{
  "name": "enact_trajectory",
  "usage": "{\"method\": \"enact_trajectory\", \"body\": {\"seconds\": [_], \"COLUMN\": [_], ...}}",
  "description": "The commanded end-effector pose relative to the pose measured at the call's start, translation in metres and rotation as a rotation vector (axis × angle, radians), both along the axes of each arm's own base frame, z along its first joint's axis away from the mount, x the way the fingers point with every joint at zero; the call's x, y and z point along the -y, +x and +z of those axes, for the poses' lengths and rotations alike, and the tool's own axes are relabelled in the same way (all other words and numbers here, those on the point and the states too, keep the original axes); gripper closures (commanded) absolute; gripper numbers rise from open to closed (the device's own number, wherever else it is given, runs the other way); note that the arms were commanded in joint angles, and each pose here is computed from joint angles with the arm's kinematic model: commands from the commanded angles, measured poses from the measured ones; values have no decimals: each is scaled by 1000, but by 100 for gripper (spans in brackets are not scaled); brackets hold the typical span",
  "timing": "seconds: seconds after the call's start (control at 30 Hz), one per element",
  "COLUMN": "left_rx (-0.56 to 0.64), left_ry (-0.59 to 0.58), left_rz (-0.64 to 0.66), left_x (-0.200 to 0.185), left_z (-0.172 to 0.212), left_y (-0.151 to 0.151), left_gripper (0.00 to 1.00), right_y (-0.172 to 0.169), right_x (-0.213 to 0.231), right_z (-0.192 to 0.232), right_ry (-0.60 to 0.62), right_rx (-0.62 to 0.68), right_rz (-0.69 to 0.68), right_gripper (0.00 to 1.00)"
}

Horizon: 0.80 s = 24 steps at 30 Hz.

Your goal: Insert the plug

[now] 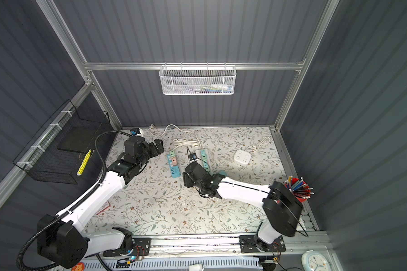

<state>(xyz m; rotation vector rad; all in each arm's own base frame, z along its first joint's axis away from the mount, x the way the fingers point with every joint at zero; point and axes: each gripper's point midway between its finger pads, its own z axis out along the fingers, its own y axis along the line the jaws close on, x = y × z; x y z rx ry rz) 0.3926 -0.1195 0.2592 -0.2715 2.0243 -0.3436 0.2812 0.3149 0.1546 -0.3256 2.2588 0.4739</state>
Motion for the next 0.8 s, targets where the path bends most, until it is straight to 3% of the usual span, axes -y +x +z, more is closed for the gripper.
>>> {"method": "enact_trajectory", "body": {"seconds": [0.0,0.23,0.5,0.77], "left_rx": [28,32,33,29], "left_ry": [-10,-7,-18,-16], "left_rz": [-22,-17,-22,-21], "left_x": [3,2,3,3], "left_z": [10,11,11,9], "left_y": [0,-1,-2,-1], "left_gripper": [0,0,0,0], "right_y": [-28,-49,-49,-30], "right_x": [55,74,95,82], "right_z": [-40,-73,-101,-112], "right_ry": [-143,-35,-3,-16], "right_rx": [-163,-318,-389,-404], "right_rz": [-96,-157,-364,-329], "right_gripper": [31,33,31,30]}}
